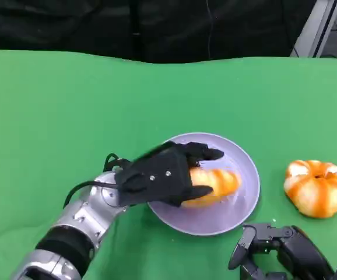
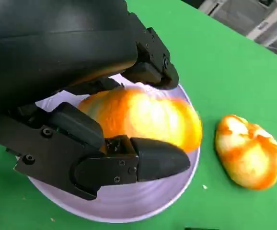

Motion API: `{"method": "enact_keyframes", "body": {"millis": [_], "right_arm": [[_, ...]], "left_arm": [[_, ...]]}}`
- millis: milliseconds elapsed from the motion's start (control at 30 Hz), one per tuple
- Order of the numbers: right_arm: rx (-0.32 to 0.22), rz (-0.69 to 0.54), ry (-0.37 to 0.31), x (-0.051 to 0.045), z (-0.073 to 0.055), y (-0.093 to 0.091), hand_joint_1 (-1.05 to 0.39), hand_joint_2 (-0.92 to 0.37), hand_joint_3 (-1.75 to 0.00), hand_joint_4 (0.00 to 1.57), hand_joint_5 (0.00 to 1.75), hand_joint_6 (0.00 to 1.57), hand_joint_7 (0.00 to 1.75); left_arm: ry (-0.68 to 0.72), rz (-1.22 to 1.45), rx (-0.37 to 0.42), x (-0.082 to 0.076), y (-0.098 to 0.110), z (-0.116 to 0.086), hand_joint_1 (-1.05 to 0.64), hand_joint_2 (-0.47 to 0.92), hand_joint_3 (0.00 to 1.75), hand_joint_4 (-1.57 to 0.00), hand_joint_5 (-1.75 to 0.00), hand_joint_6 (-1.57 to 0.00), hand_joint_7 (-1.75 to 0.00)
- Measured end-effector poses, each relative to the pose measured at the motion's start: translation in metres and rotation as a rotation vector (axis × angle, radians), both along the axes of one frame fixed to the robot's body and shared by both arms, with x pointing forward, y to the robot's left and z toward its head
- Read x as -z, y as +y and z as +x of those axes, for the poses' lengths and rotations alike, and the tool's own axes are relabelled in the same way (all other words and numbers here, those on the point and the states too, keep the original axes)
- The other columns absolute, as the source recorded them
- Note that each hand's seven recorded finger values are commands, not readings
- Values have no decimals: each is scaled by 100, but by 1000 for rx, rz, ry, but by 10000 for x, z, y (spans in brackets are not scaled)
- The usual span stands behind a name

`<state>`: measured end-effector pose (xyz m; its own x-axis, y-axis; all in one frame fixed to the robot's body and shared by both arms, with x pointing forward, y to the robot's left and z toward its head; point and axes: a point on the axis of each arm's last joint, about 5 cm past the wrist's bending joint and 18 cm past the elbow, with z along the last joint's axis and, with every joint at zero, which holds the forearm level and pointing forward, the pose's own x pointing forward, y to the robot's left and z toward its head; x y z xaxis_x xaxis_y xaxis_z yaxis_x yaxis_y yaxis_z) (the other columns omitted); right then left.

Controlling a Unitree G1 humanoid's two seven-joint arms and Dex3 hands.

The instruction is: Grasp the bread from the table and place it into the plate.

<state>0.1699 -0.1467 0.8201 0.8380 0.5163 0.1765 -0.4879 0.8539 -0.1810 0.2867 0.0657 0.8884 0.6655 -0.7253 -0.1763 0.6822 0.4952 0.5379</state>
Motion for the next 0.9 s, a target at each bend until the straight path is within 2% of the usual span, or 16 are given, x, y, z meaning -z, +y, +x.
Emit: {"method": "enact_keyframes", "body": {"millis": [433,700,900], "right_arm": [[-2,0,0,0,0,0,-13,-61,-96,81,147,87,112],[-2,0,1,0,0,-1,-13,-62,-96,81,148,86,113],[-3,0,3,1,-1,-1,-12,-62,-95,82,147,86,114]], "left_arm": [[-17,40,-21,-75,74,47,-98,92,81,-40,-1,-33,-1],[-53,95,-48,-191,116,84,-105,92,66,-43,-1,-33,-1],[-63,154,-73,-180,157,51,-105,92,58,-43,-1,-33,0]]}}
